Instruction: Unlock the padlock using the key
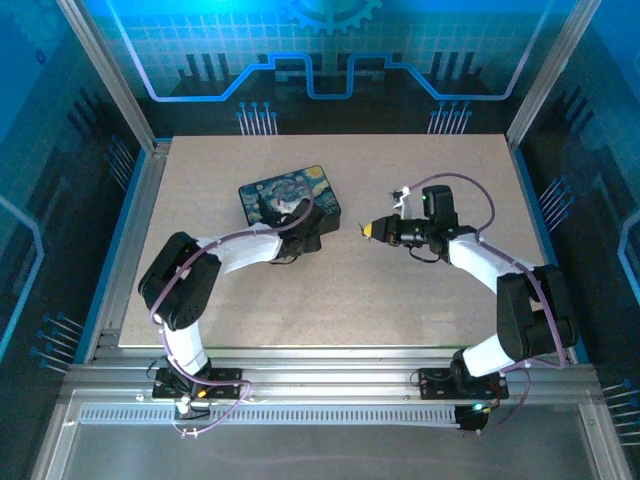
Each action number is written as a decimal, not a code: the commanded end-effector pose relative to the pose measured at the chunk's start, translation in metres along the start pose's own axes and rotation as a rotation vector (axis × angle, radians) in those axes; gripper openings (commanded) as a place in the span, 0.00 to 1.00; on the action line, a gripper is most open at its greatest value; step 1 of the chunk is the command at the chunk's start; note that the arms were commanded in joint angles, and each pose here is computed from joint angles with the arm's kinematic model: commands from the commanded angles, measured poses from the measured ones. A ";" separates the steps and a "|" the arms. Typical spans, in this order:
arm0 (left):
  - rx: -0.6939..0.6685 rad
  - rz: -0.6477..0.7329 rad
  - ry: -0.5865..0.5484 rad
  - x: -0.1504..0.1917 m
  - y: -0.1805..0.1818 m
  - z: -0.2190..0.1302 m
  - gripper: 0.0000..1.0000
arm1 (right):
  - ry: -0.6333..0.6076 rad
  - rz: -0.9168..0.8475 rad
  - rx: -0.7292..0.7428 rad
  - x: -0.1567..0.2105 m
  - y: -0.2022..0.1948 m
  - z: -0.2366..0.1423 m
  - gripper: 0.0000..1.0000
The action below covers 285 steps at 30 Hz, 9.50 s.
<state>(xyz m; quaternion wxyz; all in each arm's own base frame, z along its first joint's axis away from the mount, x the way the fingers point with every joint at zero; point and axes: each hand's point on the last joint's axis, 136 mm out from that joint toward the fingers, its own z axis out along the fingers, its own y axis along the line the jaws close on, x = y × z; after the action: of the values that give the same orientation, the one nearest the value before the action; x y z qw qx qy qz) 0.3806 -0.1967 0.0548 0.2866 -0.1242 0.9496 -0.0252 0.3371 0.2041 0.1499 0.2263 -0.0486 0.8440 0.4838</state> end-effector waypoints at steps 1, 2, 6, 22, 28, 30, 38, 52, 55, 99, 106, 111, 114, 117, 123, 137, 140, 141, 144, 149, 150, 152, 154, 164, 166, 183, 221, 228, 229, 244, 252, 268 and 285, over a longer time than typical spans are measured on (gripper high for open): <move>-0.074 -0.042 -0.064 -0.016 0.006 0.004 0.71 | 0.003 -0.041 -0.023 -0.002 0.014 0.001 0.00; -0.079 -0.047 -0.064 -0.016 0.006 0.006 0.71 | 0.007 -0.040 -0.024 -0.001 0.014 0.002 0.00; -0.083 -0.081 -0.071 -0.015 0.004 0.014 0.68 | 0.010 -0.047 -0.029 0.000 0.015 0.003 0.00; -0.086 -0.086 -0.161 -0.027 -0.003 0.030 0.45 | 0.041 -0.039 -0.037 0.013 0.008 0.007 0.00; -0.076 -0.065 -0.173 -0.025 -0.003 0.037 0.37 | 0.054 -0.035 -0.042 0.024 0.010 0.004 0.00; -0.076 -0.054 -0.173 -0.023 -0.002 0.039 0.33 | 0.056 -0.039 -0.040 0.026 0.011 0.003 0.00; 0.002 -0.074 -0.062 -0.016 -0.010 0.024 0.20 | 0.092 -0.048 -0.035 0.039 0.013 0.005 0.00; 0.329 -0.199 0.435 0.000 -0.031 -0.038 0.01 | 0.197 -0.191 -0.098 0.093 0.040 0.032 0.00; 0.359 -0.189 0.493 -0.003 -0.034 -0.052 0.00 | 0.198 -0.214 -0.101 0.098 0.040 0.037 0.00; -0.037 -0.115 0.052 0.005 -0.075 0.007 0.71 | 0.010 -0.105 0.054 0.037 -0.040 -0.017 0.00; -0.142 -0.107 -0.072 -0.005 -0.076 0.013 0.67 | 0.002 -0.123 0.019 0.029 -0.037 -0.016 0.00; -0.218 -0.077 -0.108 -0.004 -0.063 0.021 0.63 | 0.004 -0.127 -0.001 0.027 -0.036 -0.014 0.00; -0.205 -0.058 -0.128 -0.003 -0.063 0.026 0.58 | 0.001 -0.124 -0.016 0.027 -0.035 -0.013 0.00; -0.164 -0.044 -0.157 -0.005 -0.067 0.030 0.54 | -0.001 -0.124 -0.024 0.028 -0.034 -0.013 0.00; -0.164 -0.033 -0.198 -0.007 -0.064 0.034 0.44 | -0.005 -0.139 -0.037 0.029 -0.027 -0.015 0.00; -0.095 -0.039 -0.294 -0.022 -0.070 0.028 0.50 | 0.008 -0.139 -0.040 0.030 -0.027 -0.010 0.00; -0.089 -0.060 -0.311 -0.028 -0.071 0.021 0.53 | 0.007 -0.139 -0.037 0.029 -0.027 -0.009 0.00; -0.093 -0.065 -0.318 -0.030 -0.071 0.019 0.53 | 0.007 -0.139 -0.036 0.029 -0.027 -0.009 0.00; -0.091 -0.080 -0.336 -0.035 -0.070 0.013 0.50 | 0.007 -0.142 -0.038 0.029 -0.026 -0.009 0.00; -0.105 -0.085 -0.349 -0.040 -0.068 0.010 0.46 | 0.004 -0.146 -0.040 0.030 -0.025 -0.010 0.00; -0.106 -0.084 -0.350 -0.039 -0.068 0.011 0.46 | 0.005 -0.147 -0.040 0.030 -0.025 -0.010 0.00; -0.110 -0.085 -0.343 -0.037 -0.067 0.013 0.46 | 0.007 -0.146 -0.044 0.030 -0.024 -0.010 0.00; -0.113 -0.084 -0.336 -0.036 -0.067 0.016 0.47 | 0.006 -0.148 -0.045 0.030 -0.024 -0.010 0.00; -0.136 -0.091 -0.326 -0.036 -0.074 0.029 0.49 | 0.005 -0.151 -0.049 0.029 -0.023 -0.009 0.00; -0.142 -0.089 -0.323 -0.035 -0.074 0.032 0.47 | 0.004 -0.149 -0.048 0.028 -0.024 -0.009 0.00; -0.189 -0.142 -0.284 -0.032 -0.057 0.044 0.56 | 0.003 -0.146 -0.051 0.026 -0.024 -0.009 0.00; 0.025 -0.101 0.105 -0.019 -0.062 0.015 0.17 | 0.069 -0.105 -0.020 0.061 -0.022 -0.004 0.00; 0.140 -0.097 0.279 -0.014 -0.070 -0.010 0.15 | 0.096 -0.139 -0.022 0.076 -0.008 0.011 0.00; 0.160 -0.093 0.300 -0.013 -0.072 -0.015 0.15 | 0.100 -0.152 -0.028 0.078 -0.005 0.016 0.00; 0.370 -0.225 0.552 0.011 -0.071 -0.059 0.11 | 0.081 -0.267 -0.082 0.082 0.004 0.052 0.00; 0.405 -0.293 0.616 0.023 -0.074 -0.057 0.11 | 0.080 -0.218 -0.139 0.077 -0.009 0.073 0.00; 0.347 -0.258 0.558 0.017 -0.062 -0.046 0.27 | 0.080 -0.107 -0.041 0.077 -0.055 0.065 0.00; 0.097 -0.080 0.244 0.019 -0.064 -0.028 0.66 | 0.080 -0.122 0.014 0.066 -0.046 0.021 0.00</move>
<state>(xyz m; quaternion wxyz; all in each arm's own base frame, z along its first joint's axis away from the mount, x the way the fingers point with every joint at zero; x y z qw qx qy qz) 0.3494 -0.2757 0.0780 0.1203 -0.1345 0.9710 -0.1569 0.3077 0.2146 0.0691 0.2240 -0.1107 0.8486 0.4662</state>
